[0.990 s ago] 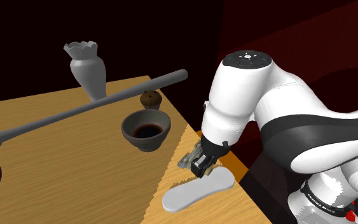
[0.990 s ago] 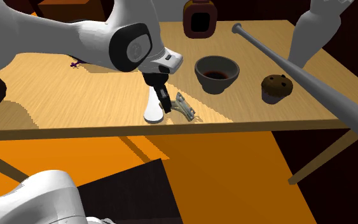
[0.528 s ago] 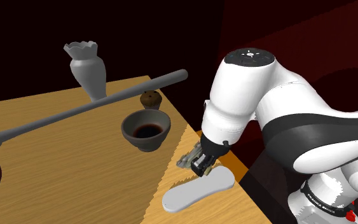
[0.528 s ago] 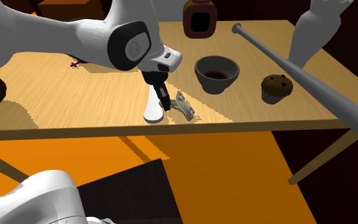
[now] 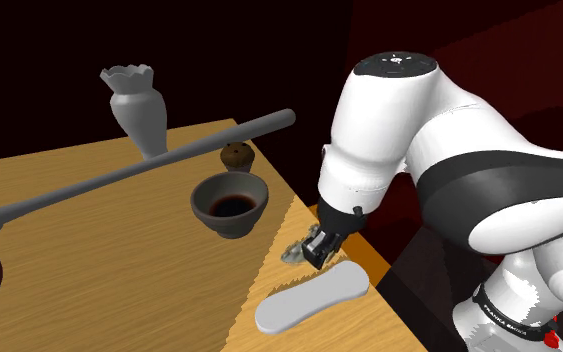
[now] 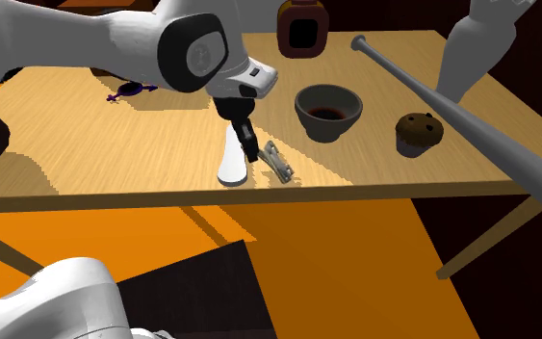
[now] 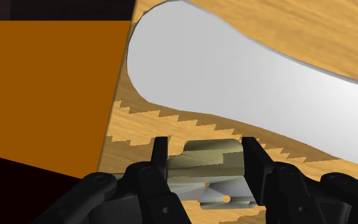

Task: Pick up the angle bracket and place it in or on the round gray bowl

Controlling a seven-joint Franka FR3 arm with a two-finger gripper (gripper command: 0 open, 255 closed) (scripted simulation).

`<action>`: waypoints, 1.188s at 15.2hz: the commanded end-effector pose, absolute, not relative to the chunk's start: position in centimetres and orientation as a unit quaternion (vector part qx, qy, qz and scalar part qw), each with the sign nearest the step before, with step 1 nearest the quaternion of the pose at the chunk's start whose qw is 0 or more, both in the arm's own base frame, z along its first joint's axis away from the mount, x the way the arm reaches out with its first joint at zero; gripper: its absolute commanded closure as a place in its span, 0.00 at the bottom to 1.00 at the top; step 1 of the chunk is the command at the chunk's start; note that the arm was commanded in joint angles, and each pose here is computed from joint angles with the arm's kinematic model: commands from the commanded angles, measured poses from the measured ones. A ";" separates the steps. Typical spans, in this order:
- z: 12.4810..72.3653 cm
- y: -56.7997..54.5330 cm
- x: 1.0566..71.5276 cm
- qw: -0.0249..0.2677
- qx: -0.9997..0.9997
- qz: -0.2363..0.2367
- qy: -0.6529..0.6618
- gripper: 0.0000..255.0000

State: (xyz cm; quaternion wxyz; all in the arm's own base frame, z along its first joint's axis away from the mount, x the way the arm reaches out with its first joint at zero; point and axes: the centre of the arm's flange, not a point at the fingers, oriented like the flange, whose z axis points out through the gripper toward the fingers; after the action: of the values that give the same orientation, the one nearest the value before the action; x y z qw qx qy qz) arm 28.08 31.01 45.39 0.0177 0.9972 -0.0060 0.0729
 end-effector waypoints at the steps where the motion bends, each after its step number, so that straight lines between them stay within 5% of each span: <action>1: 46.4 31.1 28.0 0.018 0.997 0.073 -0.006 1.00; 18: 55.3 31.1 28.0 0.018 0.997 0.073 -0.006 1.00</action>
State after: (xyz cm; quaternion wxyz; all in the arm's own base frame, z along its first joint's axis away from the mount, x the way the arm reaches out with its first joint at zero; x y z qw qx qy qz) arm 28.04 31.00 54.80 0.0178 0.9972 -0.0061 0.0727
